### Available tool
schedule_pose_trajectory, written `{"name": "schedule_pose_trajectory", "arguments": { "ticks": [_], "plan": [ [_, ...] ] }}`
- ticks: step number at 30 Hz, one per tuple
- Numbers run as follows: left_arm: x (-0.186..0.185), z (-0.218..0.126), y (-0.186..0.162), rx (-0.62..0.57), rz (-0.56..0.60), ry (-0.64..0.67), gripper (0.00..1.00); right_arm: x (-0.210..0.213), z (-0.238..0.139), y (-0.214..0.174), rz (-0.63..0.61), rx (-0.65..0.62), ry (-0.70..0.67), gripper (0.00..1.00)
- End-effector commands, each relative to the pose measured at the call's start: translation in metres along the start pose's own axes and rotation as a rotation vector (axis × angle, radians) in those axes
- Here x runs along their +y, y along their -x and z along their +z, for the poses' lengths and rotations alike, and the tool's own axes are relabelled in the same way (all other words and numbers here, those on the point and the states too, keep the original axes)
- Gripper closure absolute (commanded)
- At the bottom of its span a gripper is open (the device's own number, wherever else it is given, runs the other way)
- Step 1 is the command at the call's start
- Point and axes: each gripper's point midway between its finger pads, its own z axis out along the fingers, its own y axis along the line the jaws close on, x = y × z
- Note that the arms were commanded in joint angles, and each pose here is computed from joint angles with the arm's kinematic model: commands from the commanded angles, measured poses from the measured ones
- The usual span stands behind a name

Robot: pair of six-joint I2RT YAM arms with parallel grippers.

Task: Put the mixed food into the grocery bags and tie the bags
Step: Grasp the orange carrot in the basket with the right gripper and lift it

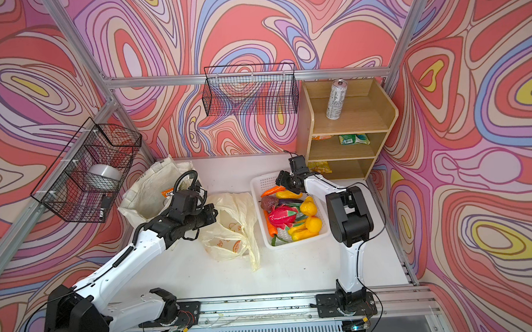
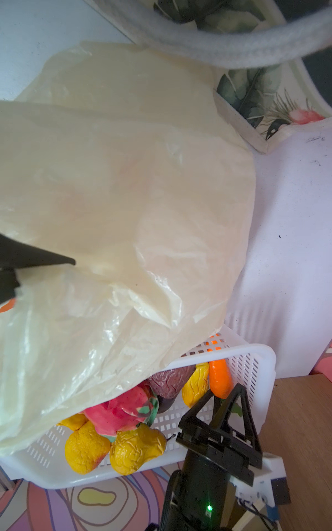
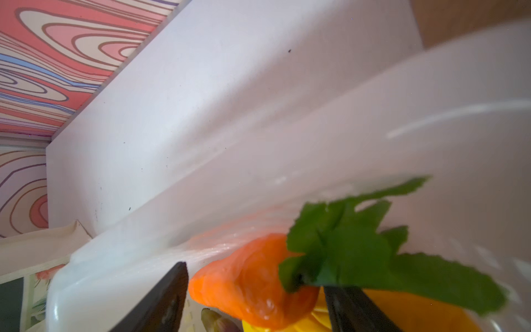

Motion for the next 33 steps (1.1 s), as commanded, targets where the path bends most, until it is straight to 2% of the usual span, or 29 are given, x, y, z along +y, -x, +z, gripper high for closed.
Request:
{"name": "schedule_pose_trajectory", "arguments": {
  "ticks": [1,11,16,21,26,31,33],
  "plan": [
    [-0.008,-0.003,0.012,-0.021,-0.013,-0.019,1.00,0.015,0.001,0.006,-0.039,-0.054,0.124,0.27],
    [-0.008,-0.003,0.014,-0.021,-0.009,-0.014,1.00,0.016,0.010,0.012,-0.030,-0.048,0.109,0.29],
    [-0.008,-0.003,0.013,-0.020,-0.011,-0.014,1.00,0.011,0.016,0.002,-0.011,-0.023,0.121,0.42],
    [-0.009,-0.003,0.014,-0.020,-0.011,-0.015,1.00,0.013,0.007,-0.001,-0.019,-0.026,0.128,0.65],
    [-0.016,-0.007,0.017,-0.019,-0.005,-0.039,1.00,0.027,-0.021,0.013,-0.043,-0.074,0.144,0.68],
    [-0.022,-0.011,0.020,-0.005,0.010,-0.048,1.00,0.046,-0.072,0.036,-0.069,-0.194,0.161,0.70],
    [-0.022,-0.011,0.021,-0.006,0.011,-0.046,1.00,0.063,-0.105,0.047,-0.093,-0.255,0.199,0.71]
  ]
}}
